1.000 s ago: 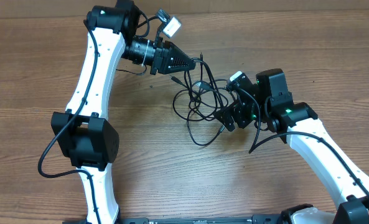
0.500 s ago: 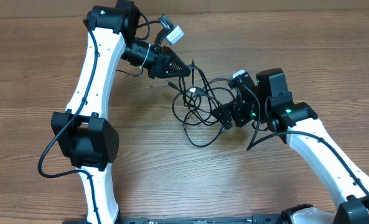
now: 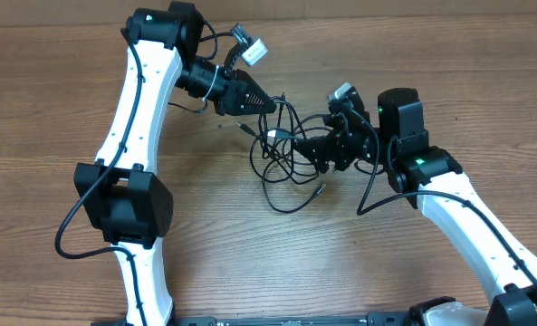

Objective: Untangle cables

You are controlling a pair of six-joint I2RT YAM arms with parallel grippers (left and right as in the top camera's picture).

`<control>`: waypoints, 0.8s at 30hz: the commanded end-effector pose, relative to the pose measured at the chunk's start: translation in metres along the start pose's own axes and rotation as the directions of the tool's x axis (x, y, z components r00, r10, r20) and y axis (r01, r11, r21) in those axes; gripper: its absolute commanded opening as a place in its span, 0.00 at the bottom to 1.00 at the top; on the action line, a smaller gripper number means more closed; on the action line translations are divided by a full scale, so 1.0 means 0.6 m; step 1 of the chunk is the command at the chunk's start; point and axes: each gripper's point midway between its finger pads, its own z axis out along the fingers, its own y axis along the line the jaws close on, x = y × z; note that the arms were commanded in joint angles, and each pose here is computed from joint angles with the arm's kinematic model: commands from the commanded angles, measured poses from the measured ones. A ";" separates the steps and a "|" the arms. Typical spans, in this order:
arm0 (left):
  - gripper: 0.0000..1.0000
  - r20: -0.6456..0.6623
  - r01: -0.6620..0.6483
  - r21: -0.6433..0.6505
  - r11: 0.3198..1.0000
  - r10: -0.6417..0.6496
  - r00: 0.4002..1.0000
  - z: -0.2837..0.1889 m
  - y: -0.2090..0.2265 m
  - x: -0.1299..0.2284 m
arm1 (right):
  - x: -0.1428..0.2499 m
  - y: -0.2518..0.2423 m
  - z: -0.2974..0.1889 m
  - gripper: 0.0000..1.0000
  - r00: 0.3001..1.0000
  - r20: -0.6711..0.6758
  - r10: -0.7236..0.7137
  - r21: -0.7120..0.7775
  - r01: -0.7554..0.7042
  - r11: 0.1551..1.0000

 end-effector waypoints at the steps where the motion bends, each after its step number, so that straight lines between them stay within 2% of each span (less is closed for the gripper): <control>1: 0.04 0.075 -0.022 0.059 0.998 0.018 0.997 -0.002 -0.020 -0.027 | -0.001 0.010 0.000 0.72 1.000 0.008 0.003 -0.044 -0.003 0.999; 2: 0.04 0.076 -0.027 0.057 0.998 0.023 0.997 -0.002 -0.019 -0.027 | -0.001 0.010 0.000 0.65 1.000 0.009 0.003 -0.043 -0.003 0.999; 6: 0.04 0.081 -0.042 0.051 0.998 0.038 0.996 -0.002 -0.017 -0.030 | -0.004 0.010 0.000 0.60 1.000 0.015 -0.004 -0.043 0.005 0.999; 10: 0.04 0.093 -0.038 0.032 0.999 0.035 0.995 -0.006 -0.006 -0.037 | -0.002 0.010 0.000 0.47 1.000 0.010 0.000 -0.044 0.000 0.999; 15: 0.04 0.113 0.026 -0.020 0.999 -0.024 0.993 -0.012 0.021 -0.053 | -0.007 0.014 -0.008 0.46 1.000 0.019 -0.003 -0.045 0.004 0.999; 20: 0.04 0.137 0.110 -0.072 0.991 -0.100 0.985 -0.019 0.048 -0.067 | -0.028 0.028 -0.034 0.34 0.998 0.062 -0.023 -0.063 0.027 0.998; 24: 0.04 0.160 0.137 -0.085 0.987 -0.122 0.979 -0.024 0.057 -0.077 | -0.041 0.042 -0.048 0.34 0.995 0.090 -0.042 -0.078 0.049 0.996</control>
